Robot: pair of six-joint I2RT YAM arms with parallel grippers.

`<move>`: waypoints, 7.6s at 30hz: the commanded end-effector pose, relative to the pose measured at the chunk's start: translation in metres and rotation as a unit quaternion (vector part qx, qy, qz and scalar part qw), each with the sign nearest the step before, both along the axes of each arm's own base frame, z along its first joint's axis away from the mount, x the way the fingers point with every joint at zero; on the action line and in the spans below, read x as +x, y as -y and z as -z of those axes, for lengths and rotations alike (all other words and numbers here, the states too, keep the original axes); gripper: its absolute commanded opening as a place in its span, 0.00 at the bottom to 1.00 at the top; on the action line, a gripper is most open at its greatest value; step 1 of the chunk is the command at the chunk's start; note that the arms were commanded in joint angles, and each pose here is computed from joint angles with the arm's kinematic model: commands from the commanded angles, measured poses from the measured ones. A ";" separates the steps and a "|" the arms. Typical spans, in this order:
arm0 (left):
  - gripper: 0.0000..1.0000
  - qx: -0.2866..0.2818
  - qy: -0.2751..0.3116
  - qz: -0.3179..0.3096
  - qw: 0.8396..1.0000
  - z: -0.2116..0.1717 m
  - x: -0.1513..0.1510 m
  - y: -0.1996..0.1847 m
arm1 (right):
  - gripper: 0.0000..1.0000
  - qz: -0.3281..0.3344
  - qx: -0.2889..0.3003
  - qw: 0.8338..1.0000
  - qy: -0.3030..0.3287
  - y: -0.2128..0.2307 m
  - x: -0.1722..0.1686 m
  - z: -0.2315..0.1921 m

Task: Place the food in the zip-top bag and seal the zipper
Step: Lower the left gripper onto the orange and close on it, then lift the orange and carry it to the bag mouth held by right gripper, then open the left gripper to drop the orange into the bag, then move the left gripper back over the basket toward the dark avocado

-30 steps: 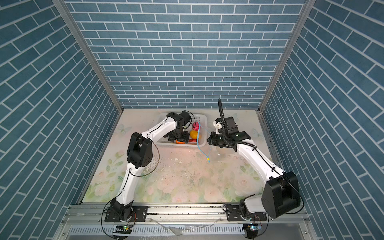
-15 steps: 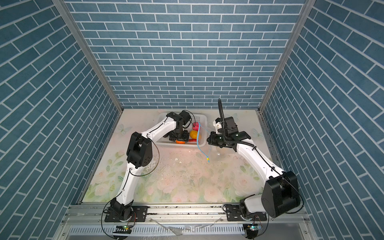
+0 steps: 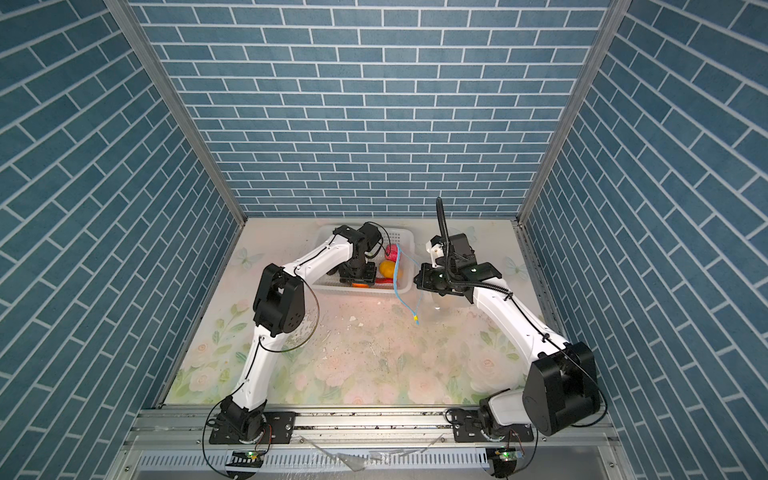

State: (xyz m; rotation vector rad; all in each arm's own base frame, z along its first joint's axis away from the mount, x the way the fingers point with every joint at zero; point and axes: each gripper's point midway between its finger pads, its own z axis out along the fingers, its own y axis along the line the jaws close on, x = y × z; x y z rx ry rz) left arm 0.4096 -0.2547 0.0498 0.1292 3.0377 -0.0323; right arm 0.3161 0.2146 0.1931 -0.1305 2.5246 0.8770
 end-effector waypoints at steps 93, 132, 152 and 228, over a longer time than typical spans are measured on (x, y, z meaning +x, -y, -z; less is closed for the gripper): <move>0.52 -0.042 0.021 -0.006 0.999 -0.024 0.005 0.002 | 0.00 0.011 0.001 1.000 -0.003 0.003 0.000 0.000; 0.38 -0.100 0.060 0.017 0.993 -0.077 0.000 0.016 | 0.00 0.009 -0.003 1.000 0.005 0.002 0.006 -0.009; 0.35 -0.322 0.172 0.161 0.917 -0.172 -0.074 0.076 | 0.00 0.011 -0.003 1.000 0.008 -0.002 0.017 -0.017; 0.80 -0.263 0.210 0.152 0.929 -0.159 -0.043 0.075 | 0.00 0.016 0.008 0.999 0.029 0.001 0.014 -0.035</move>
